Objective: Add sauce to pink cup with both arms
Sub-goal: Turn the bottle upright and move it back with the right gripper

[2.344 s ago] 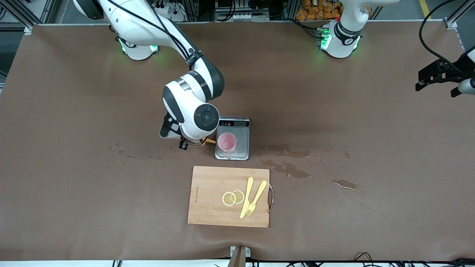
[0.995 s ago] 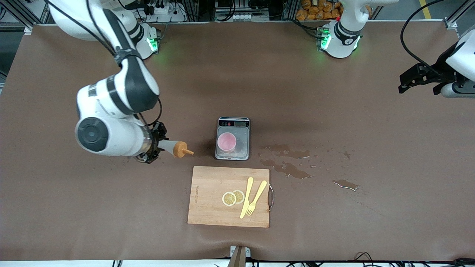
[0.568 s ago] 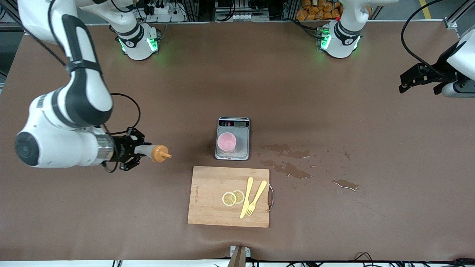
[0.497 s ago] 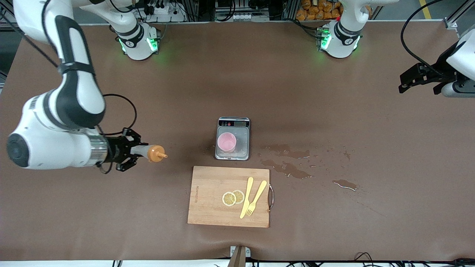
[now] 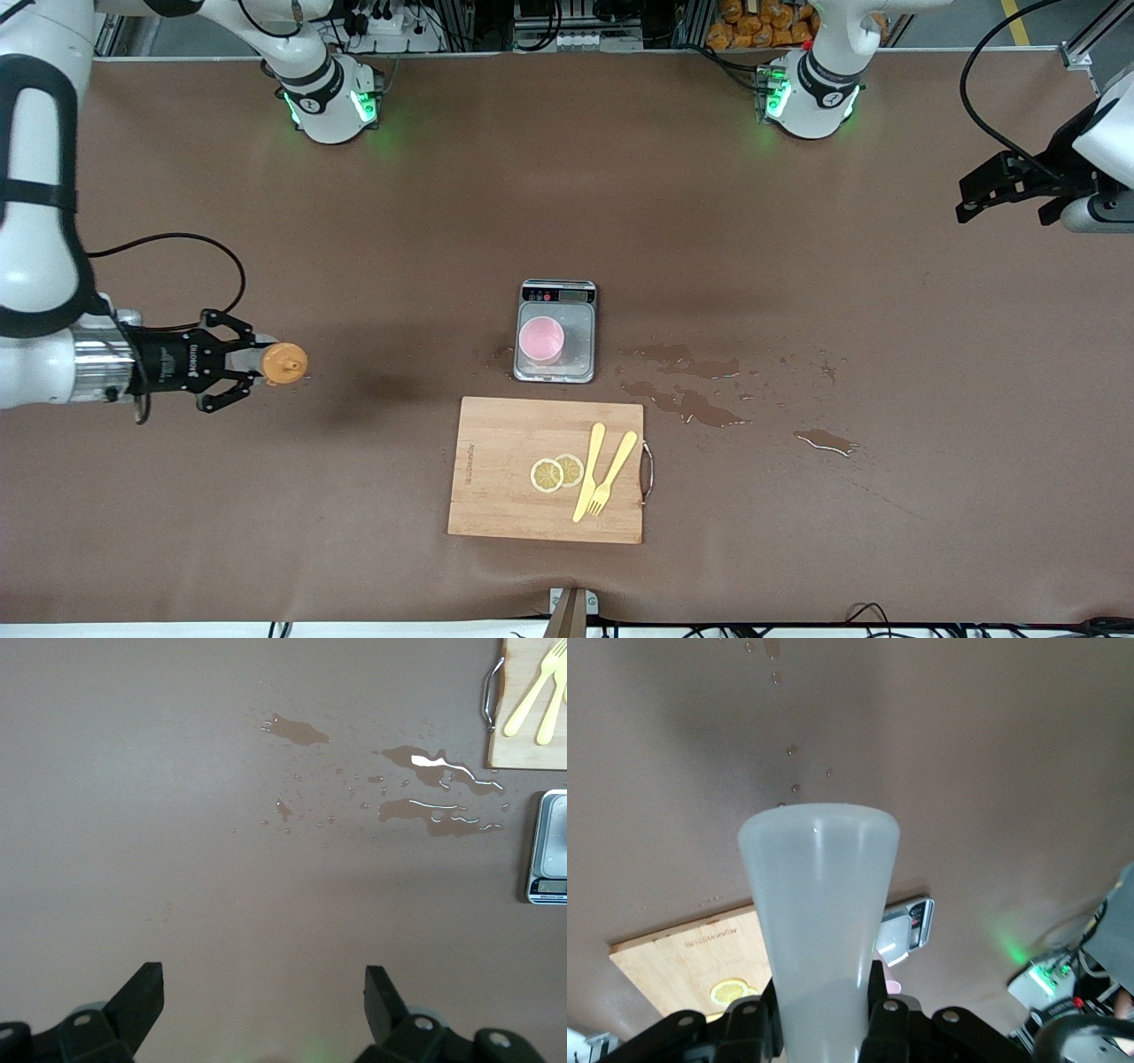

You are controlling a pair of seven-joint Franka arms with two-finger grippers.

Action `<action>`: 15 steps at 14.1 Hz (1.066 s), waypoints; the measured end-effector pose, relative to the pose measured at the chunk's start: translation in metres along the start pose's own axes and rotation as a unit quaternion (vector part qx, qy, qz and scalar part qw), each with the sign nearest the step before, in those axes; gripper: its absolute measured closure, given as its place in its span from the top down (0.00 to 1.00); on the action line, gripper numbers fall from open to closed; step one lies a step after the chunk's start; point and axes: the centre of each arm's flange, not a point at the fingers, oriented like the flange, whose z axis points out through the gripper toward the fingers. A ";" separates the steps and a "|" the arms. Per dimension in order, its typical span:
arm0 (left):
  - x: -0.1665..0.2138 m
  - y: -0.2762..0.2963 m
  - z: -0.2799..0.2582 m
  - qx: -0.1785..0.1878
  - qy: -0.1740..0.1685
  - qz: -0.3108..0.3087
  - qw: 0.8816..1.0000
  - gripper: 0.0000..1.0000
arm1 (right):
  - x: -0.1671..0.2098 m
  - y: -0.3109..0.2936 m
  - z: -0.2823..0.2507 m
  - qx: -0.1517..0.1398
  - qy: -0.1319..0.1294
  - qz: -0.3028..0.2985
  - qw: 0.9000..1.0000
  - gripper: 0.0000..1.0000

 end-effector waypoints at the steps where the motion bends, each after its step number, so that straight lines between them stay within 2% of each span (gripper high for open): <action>1: 0.000 0.000 0.000 0.000 0.000 -0.002 1.000 1.00 | 0.013 0.000 -0.004 -0.002 -0.019 -0.005 1.000 0.37; 4: 0.000 0.005 -0.001 -0.003 0.002 -0.013 1.000 1.00 | 0.062 0.003 -0.011 -0.005 -0.071 -0.034 0.997 0.37; 8: 0.000 0.015 -0.001 -0.003 0.005 -0.017 1.000 1.00 | 0.123 0.014 -0.018 -0.005 -0.126 -0.070 0.990 0.37; 12: 0.000 0.016 -0.002 -0.003 0.005 -0.017 1.000 1.00 | 0.185 0.022 -0.004 0.004 -0.196 -0.108 0.975 0.37; 15: -0.001 0.018 -0.003 -0.008 0.007 -0.015 1.000 1.00 | 0.225 0.020 0.019 0.010 -0.229 -0.132 0.964 0.37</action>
